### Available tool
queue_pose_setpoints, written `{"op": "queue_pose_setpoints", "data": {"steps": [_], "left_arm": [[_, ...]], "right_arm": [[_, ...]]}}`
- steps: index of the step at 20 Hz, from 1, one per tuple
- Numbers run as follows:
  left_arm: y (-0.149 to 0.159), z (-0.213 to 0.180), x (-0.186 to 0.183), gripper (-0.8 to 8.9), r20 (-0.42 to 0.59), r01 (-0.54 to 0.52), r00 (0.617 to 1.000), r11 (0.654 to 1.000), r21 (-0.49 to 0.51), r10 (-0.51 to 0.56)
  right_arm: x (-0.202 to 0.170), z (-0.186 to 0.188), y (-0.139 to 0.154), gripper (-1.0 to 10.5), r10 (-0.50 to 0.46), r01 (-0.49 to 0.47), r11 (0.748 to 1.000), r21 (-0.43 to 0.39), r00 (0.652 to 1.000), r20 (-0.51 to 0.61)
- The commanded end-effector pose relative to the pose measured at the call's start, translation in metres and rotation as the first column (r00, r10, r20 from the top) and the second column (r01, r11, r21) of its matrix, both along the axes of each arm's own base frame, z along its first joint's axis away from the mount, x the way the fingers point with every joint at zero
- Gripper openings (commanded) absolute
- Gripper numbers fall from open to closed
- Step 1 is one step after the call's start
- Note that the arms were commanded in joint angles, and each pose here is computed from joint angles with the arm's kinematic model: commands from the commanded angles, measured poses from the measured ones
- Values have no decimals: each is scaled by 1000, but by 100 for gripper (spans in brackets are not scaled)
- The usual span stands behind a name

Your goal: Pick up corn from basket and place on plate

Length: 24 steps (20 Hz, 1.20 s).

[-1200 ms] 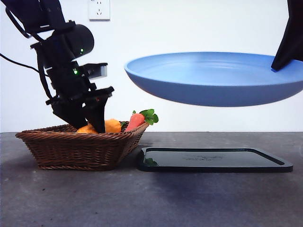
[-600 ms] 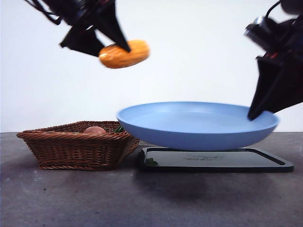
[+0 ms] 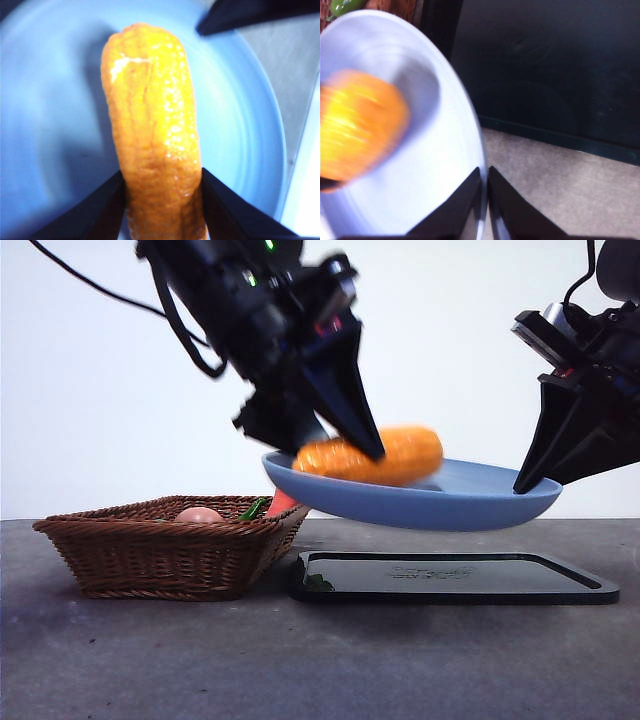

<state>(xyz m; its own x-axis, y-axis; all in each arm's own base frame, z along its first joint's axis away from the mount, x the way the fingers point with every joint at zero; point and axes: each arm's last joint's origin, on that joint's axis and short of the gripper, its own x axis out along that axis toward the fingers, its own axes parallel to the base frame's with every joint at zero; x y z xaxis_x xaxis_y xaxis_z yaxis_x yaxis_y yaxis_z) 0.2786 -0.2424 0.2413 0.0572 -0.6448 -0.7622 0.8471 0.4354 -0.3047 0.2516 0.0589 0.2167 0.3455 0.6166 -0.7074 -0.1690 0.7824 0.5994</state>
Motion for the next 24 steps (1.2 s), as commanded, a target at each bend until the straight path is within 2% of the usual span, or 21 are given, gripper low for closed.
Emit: {"op": "queue_pose_setpoints", "data": {"steps": [1, 6, 11, 14, 19, 24], "left_arm": [[-9, -6, 1, 173, 6, 39, 999, 999, 10, -39], [-12, -7, -2, 323, 5, 53, 999, 998, 15, -54], [-9, 2, -4, 330, 2, 27, 1000, 1000, -2, -27], [-6, 24, -7, 329, 46, 15, 999, 999, -48, -13], [5, 71, -12, 329, 117, -23, 992, 989, -143, 40], [19, 101, -24, 328, 169, -36, 983, 978, -205, 71]], "right_arm": [[5, 3, 1, 2, 3, -3, 1000, 15, 1000, 6], [5, 3, 1, 2, 4, -4, 1000, 13, 1000, 7], [4, 2, 1, 2, 12, -12, 1000, 7, 1000, 10], [5, 2, 0, 2, -4, 5, 1000, -25, 1000, 16], [9, -3, -4, 2, -20, 20, 999, -30, 1000, 9], [25, -11, -16, 2, -71, 71, 997, -30, 997, 8]]}}
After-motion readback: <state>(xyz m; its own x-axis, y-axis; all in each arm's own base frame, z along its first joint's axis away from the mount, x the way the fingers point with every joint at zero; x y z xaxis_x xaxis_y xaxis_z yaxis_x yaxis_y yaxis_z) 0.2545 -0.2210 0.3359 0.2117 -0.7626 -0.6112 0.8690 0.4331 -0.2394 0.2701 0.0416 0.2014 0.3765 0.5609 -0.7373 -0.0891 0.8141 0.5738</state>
